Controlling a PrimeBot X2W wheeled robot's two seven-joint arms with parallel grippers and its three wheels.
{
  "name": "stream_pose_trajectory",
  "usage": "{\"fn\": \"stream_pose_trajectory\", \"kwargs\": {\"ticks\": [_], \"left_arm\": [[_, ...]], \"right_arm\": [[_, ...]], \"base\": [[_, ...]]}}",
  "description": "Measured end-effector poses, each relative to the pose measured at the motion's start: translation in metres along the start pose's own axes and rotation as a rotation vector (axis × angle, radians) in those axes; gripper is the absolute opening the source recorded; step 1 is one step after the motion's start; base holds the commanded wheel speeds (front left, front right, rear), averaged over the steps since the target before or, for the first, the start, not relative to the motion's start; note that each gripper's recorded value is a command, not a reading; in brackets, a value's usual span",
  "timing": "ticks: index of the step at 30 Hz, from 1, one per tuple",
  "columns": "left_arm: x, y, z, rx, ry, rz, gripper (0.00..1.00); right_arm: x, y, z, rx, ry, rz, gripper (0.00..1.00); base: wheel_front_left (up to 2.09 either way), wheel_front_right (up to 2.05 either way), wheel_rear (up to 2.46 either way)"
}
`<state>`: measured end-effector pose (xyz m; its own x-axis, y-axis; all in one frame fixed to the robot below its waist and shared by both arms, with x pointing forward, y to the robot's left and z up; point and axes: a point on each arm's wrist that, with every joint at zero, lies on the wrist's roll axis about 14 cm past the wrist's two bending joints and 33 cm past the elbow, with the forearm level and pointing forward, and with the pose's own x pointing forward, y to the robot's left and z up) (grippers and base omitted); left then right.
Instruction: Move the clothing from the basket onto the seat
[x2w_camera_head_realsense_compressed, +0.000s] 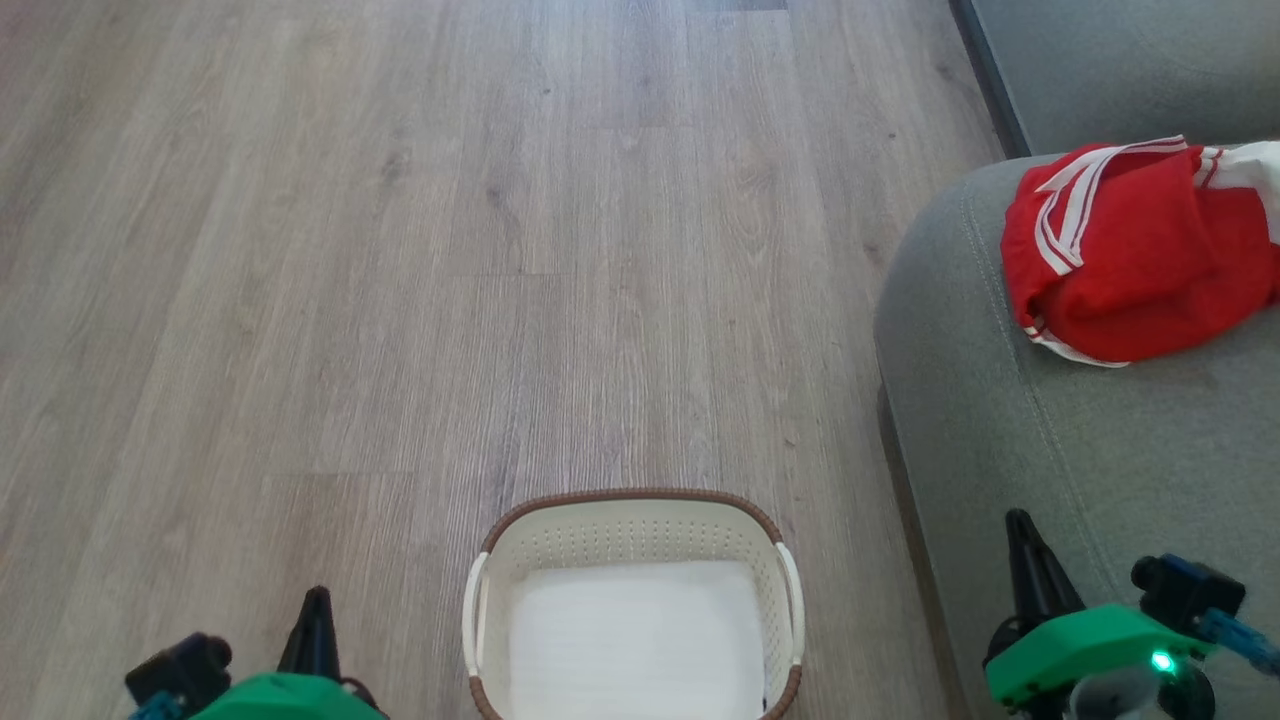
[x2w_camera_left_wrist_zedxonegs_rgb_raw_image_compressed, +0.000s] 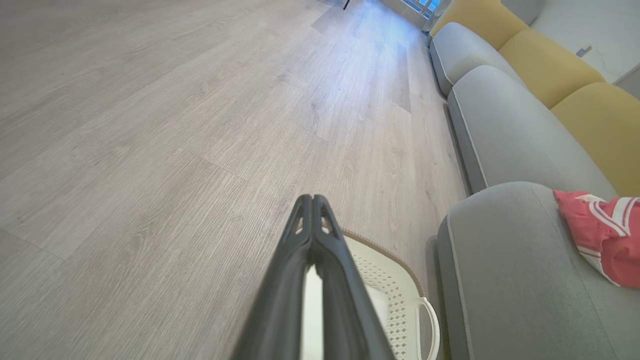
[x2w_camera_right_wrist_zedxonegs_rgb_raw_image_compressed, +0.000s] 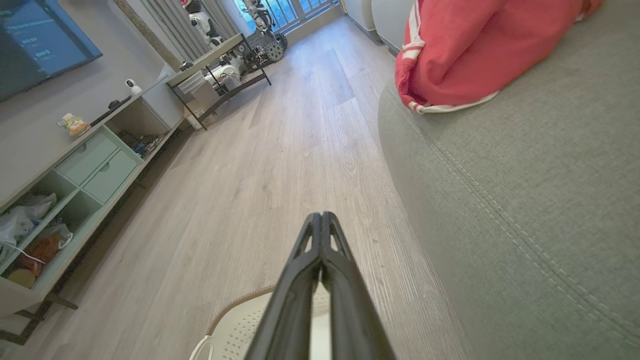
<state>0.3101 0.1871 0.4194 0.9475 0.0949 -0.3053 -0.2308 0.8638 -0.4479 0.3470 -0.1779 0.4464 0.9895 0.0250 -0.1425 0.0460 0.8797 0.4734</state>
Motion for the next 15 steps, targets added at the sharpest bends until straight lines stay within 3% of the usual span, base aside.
{"fn": "stream_pose_trajectory", "kwargs": {"ticks": [15], "left_arm": [[0.0069,-0.0018,0.0023,-0.175,0.029,-0.006,0.0]], "right_arm": [[0.003,-0.0051,0.0041,0.172,0.0,-0.029,0.0]], "base": [[0.0,0.0,0.0]]}}
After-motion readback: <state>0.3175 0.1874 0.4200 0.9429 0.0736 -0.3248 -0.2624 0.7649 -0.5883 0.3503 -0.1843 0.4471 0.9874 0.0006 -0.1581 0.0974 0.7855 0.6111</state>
